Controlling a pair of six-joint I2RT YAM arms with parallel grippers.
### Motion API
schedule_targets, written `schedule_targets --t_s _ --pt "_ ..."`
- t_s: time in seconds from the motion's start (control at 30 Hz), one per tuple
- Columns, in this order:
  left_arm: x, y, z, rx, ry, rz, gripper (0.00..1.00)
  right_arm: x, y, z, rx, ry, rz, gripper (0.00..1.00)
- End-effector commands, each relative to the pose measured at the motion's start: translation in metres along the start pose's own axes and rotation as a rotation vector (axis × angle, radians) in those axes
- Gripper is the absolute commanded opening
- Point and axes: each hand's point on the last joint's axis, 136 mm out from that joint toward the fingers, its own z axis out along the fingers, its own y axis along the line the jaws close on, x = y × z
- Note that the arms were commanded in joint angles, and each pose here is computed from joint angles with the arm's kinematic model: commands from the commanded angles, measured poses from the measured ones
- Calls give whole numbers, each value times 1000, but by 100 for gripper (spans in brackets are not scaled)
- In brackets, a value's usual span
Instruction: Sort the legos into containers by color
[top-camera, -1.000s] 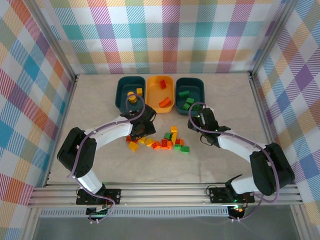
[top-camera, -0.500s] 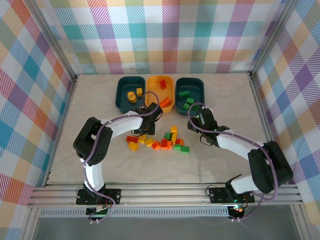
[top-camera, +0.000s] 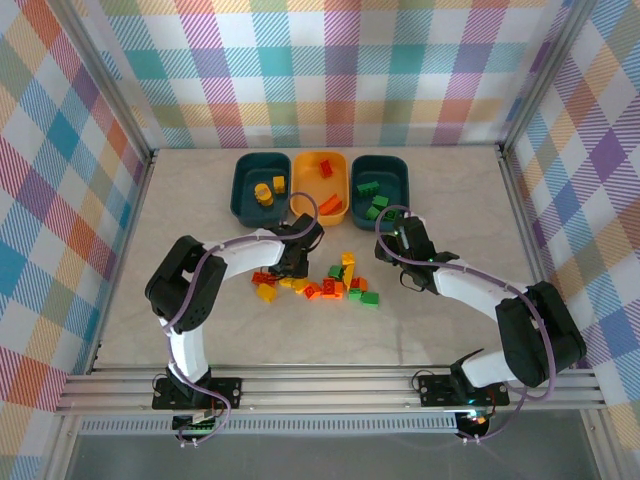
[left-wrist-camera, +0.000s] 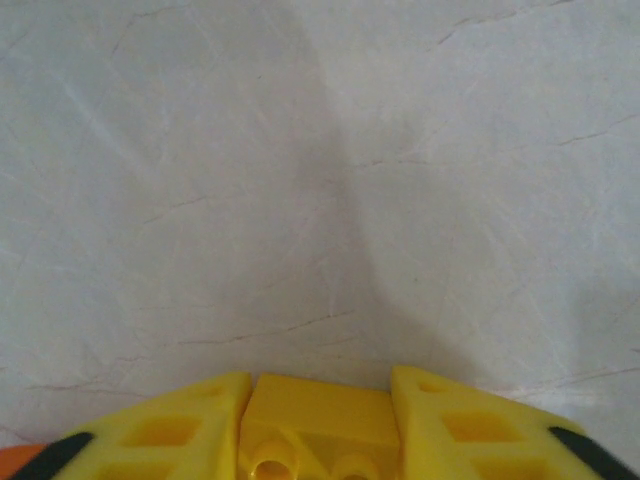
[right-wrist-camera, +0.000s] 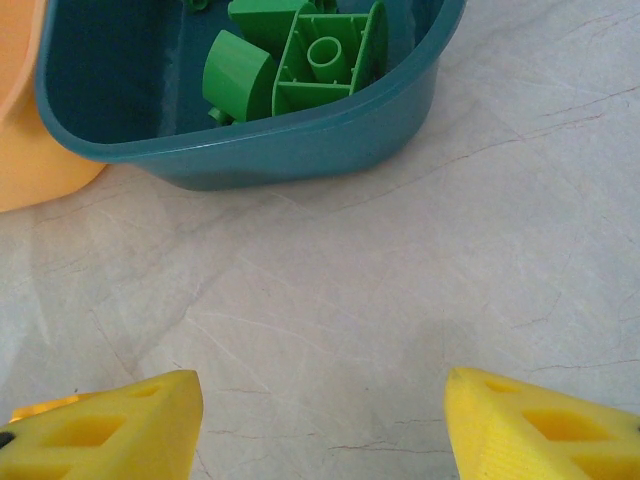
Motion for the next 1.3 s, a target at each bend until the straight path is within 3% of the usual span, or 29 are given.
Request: schedule_targets --t_s 0.0,0.23,0.4,0.5,0.67,0.97,1.17,1.27 --pt "13 13 3 -58 20 16 30 -11 11 -6 -38 -27 14 65" --pt "-16 17 -22 -79 -75 -4 24 -11 15 -9 -60 -27 24 65" --pt "-76 30 -68 -41 -196 -111 22 -13 14 -10 -54 -36 24 65" --pt "-120 53 -83 39 -231 -249 22 -13 13 -9 -50 -37 23 65" --pt "-177 88 -72 138 -220 -431 21 -13 13 -9 -48 -34 21 65" --pt "-230 115 -27 121 -168 -492 25 -15 11 -11 -41 -46 12 65" --pt "-238 110 -3 135 -148 -494 41 -16 13 -13 -51 -45 11 65" --pt "-241 104 -9 176 -154 -498 61 -15 19 -14 -71 -44 -8 66"
